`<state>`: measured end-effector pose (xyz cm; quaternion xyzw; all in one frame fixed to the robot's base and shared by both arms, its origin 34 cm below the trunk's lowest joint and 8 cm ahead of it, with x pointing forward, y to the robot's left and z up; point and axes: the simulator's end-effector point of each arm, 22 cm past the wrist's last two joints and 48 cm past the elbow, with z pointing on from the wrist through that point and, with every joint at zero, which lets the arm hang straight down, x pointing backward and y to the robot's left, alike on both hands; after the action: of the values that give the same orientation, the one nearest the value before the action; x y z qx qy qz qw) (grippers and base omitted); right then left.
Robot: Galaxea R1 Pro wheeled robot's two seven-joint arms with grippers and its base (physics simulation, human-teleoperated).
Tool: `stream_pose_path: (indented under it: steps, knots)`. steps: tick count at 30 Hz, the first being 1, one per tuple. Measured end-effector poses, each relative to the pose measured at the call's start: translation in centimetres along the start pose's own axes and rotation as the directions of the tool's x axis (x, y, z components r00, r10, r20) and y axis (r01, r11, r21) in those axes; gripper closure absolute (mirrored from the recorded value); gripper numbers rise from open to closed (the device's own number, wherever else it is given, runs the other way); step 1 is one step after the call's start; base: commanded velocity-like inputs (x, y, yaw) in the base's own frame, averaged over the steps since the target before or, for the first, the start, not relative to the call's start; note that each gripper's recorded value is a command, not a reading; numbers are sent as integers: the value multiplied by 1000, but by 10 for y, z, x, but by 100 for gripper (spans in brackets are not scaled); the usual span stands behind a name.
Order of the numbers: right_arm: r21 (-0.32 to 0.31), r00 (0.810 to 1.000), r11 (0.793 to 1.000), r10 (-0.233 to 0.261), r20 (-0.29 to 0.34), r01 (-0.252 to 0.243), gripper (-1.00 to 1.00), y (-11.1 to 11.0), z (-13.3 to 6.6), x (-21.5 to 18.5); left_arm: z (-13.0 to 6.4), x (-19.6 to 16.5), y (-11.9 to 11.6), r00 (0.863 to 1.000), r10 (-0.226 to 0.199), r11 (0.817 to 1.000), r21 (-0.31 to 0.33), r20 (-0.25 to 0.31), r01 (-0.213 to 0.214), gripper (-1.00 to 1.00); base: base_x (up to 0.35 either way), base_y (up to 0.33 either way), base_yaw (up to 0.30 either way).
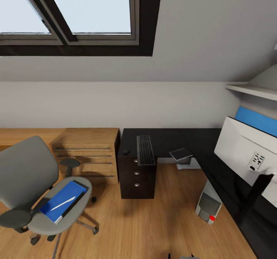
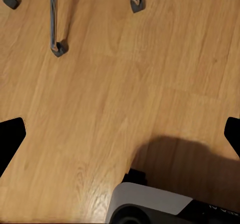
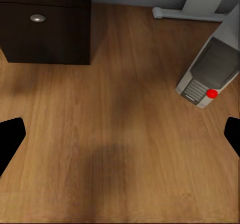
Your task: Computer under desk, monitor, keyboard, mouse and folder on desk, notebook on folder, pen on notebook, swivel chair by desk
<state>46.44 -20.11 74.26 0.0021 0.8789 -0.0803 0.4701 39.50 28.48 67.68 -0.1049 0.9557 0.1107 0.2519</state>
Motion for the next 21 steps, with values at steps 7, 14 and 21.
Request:
stream_pose_path:
  steps: [7,14,21]
  knots:
    - [0,1000,1000,1,2,-1,-100,-1,-5,-3,-5,-6,2,1000,-6,1000,0,25,6,-100,-302,0,0]
    - [7,1000,1000,7,14,-7,-100,-4,-2,-10,-9,-45,4,982,-40,999,-4,185,41,-100,-77,0,0]
    - [23,990,998,59,126,-63,-100,-3,27,-91,-24,-130,16,940,-82,995,-32,331,98,-100,-12,0,0]
